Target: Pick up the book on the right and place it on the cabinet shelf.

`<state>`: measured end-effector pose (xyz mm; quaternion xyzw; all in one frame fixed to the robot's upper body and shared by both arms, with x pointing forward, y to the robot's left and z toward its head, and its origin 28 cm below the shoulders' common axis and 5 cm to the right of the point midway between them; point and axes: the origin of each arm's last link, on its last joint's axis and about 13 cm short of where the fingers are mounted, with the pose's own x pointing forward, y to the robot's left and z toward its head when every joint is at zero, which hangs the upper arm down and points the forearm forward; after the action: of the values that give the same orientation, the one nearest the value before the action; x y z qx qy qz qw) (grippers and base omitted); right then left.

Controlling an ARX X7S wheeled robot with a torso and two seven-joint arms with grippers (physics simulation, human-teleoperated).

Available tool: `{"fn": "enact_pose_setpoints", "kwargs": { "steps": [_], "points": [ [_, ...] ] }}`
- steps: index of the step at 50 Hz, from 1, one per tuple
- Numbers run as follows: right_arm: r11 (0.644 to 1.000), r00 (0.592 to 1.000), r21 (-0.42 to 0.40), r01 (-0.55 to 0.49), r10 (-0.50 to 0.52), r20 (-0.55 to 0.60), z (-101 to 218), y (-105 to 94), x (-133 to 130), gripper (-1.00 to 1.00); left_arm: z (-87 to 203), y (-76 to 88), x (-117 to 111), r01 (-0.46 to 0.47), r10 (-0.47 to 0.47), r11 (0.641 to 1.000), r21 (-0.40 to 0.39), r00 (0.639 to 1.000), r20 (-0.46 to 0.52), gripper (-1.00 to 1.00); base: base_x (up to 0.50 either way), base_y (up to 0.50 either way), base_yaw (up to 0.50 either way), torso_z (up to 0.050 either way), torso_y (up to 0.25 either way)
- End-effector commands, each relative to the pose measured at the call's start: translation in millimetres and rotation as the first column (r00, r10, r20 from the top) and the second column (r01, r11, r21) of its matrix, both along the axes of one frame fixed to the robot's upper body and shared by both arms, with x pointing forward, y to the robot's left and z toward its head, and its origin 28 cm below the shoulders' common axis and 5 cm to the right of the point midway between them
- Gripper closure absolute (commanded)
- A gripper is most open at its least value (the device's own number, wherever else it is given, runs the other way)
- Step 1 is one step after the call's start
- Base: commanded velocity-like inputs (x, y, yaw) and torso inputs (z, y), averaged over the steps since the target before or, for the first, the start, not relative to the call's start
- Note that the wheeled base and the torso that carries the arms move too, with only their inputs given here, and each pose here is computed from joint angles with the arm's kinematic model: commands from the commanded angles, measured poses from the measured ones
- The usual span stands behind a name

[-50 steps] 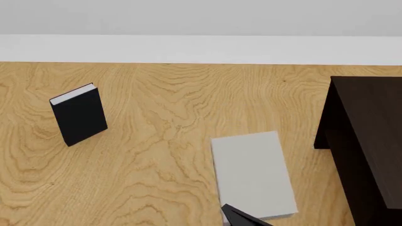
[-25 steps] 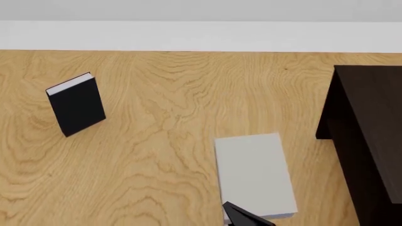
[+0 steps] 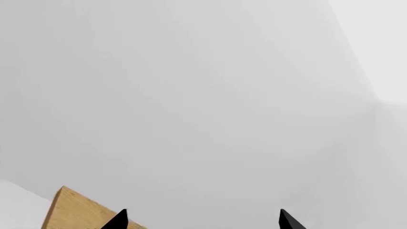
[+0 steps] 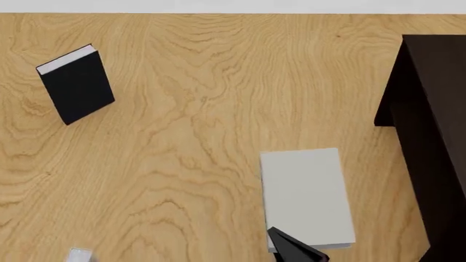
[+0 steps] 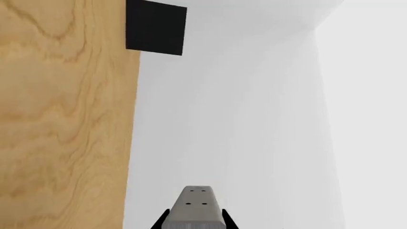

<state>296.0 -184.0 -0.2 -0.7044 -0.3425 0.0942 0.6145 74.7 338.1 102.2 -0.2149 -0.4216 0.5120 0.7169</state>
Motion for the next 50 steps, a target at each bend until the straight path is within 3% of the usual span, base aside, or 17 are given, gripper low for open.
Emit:
{"fn": "enact_pose_setpoints", "kwargs": {
  "steps": [1,36,41,43,50],
  "points": [
    [0.999,0.994,-0.009,0.04,-0.039,0.107,16.9,-5.1,6.5,1.0,0.7,-0.2,0.8,0.004,-0.004,1.0,0.004,1.0,-0.002,-1.0,0.0,0.0,0.0,0.0,-0.16],
    [0.995,0.956,-0.05,0.089,-0.071,0.286,46.3,-3.8,33.9,1.0,-2.1,-1.1,6.9,0.021,-0.021,1.0,0.014,0.999,-0.025,-1.0,0.0,0.0,0.0,0.0,-0.163],
    [0.994,0.947,-0.026,0.107,-0.094,0.306,55.6,-2.8,34.7,1.0,-2.7,-1.6,7.0,0.024,-0.023,1.0,0.015,1.0,-0.021,-1.0,0.01,0.0,0.01,0.0,-0.157],
    [0.994,0.946,-0.034,0.101,-0.085,0.312,56.6,-2.0,34.3,1.0,-3.1,-1.8,6.9,0.057,-0.057,0.998,0.011,0.998,-0.003,-1.0,0.01,0.0,0.01,0.0,-0.083],
    [0.995,0.932,-0.022,0.097,-0.083,0.352,69.4,-0.3,34.9,1.0,-2.8,-1.3,5.9,0.047,-0.047,0.999,0.005,0.999,-0.005,-1.0,0.01,0.0,0.01,0.0,0.0]
  ]
}}
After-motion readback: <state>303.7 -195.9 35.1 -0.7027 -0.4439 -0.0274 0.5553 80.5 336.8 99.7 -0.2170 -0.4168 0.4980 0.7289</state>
